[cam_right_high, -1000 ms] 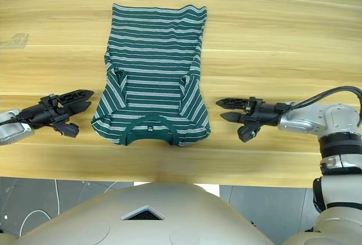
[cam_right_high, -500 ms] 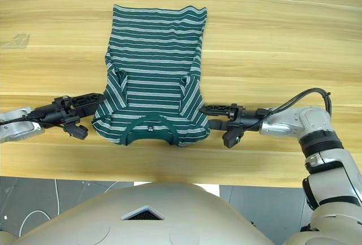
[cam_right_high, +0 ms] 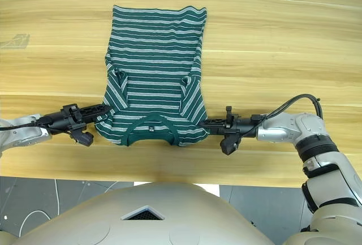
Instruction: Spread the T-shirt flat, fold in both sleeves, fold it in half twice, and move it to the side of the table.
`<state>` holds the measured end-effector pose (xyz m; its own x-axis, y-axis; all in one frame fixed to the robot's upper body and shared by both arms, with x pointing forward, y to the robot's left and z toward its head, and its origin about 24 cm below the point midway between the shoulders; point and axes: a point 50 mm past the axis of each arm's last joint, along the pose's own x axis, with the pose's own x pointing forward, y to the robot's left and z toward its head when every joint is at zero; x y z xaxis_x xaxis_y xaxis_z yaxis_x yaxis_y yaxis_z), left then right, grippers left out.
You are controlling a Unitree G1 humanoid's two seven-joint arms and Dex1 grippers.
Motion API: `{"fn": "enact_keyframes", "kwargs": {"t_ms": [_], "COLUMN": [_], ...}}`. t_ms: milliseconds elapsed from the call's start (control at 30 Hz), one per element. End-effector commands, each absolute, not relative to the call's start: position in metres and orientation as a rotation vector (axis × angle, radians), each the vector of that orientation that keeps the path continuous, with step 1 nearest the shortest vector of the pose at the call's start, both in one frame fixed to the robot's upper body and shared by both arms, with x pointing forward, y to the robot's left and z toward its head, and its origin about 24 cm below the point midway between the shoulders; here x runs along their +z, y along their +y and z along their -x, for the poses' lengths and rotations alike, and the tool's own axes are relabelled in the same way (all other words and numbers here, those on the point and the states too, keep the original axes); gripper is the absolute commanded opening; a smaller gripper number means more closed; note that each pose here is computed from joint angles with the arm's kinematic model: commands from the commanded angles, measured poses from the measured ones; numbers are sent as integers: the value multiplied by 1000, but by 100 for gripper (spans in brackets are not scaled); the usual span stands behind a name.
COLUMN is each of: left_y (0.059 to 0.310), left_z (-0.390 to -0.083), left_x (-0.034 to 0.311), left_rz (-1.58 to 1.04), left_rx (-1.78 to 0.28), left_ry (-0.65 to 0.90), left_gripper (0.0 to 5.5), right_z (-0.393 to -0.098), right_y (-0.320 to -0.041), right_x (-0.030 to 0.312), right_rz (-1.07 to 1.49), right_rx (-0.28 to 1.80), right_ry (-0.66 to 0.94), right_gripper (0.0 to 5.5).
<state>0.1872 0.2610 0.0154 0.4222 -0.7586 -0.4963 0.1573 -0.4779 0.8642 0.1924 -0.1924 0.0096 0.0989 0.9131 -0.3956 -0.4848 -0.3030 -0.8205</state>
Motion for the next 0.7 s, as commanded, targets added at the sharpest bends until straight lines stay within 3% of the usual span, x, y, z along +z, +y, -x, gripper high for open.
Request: {"fn": "enact_keyframes", "kwargs": {"t_ms": [33,167,433,533,633,700], "left_y": [268,271,261,257,263,268], "left_z": [-142,-142,-143,-145,-150,-142], "left_x": [-23,-22,-13,-8,0,6], "left_rz": [-1672,-1680,-1649,-1641,-1495,-1396], "left_rx": [-1488,-1484,-1477,-1463,-1287,-1278], "left_ry": [-345,-337,-363,-365,-94,79], "left_gripper": [90,36,2,2,2,2], "right_z": [-188,-189,-194,-193,-191,-184], "right_y": [-198,-198,-196,-196,-197,-196], "right_x": [1,1,2,-1,10,21], "right_rz": [1211,1214,1176,1126,920,758], "right_rx": [1548,1539,1522,1529,1501,1522], "right_ry": [-433,-428,-392,-289,-30,83], "right_gripper": [31,0,0,0,0,0]}}
